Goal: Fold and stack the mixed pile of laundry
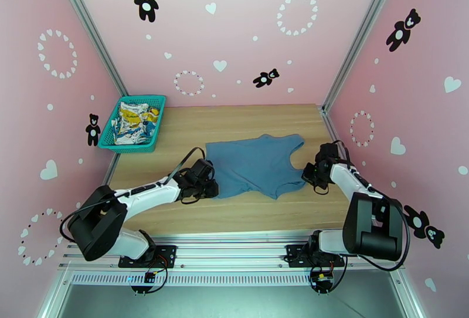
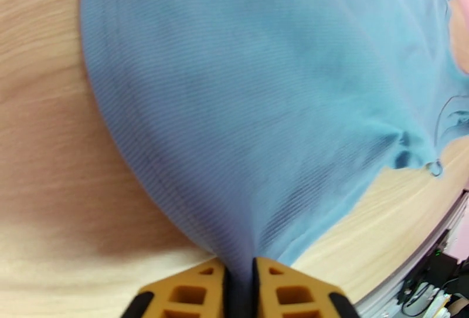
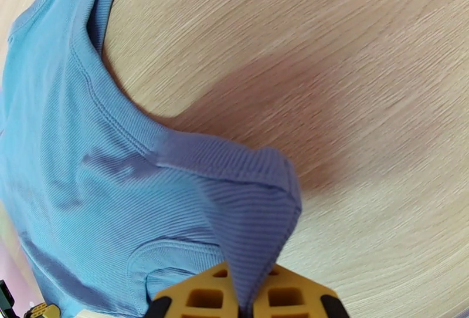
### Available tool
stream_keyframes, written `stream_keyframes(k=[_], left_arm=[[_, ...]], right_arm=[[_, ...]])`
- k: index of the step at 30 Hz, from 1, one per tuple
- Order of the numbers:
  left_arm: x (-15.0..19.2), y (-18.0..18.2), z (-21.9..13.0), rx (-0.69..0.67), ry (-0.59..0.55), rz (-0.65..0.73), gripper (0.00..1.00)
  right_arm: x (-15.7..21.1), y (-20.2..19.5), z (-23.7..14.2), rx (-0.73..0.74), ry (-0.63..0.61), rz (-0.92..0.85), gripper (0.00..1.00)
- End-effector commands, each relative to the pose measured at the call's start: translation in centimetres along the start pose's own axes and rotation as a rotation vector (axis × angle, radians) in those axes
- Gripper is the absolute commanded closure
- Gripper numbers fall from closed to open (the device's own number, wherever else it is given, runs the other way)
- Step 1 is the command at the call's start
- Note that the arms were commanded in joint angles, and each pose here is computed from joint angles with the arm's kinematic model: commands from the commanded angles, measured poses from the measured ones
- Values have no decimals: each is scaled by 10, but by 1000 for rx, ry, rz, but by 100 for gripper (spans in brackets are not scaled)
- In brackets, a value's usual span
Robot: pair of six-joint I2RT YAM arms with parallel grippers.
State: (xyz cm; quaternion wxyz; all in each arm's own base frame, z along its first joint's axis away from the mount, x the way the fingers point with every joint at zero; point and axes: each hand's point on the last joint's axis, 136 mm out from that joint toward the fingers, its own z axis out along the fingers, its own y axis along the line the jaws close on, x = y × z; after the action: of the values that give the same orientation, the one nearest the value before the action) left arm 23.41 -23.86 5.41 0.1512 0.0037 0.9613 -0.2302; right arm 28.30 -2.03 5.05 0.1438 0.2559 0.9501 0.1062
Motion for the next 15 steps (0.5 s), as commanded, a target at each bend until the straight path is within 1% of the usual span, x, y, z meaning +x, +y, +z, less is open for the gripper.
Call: stream_keyframes(k=[1,3,6,11,13,15], left_arm=[[5,1,-11,1,-6,1,100],[-9,-10,-26,31,-74,21,100],[-49,-38,-72,71,-226,102,100],[-119,-70,-156,91,-406,208,100],[-149,-81,-198,104,-489,243,100],[-170,-91,-237,103,-567,293,100]], right_arm=[[-4,10,-14,-26,-16,-16,100],[-10,17,-26,-46,-40,-24,100],[-34,39,-60,-94,-120,-49,100],[-86,85,-146,-186,-313,-105,100],[-104,102,-186,-232,-395,-125,100],[-117,116,-225,-266,-477,-139,100]])
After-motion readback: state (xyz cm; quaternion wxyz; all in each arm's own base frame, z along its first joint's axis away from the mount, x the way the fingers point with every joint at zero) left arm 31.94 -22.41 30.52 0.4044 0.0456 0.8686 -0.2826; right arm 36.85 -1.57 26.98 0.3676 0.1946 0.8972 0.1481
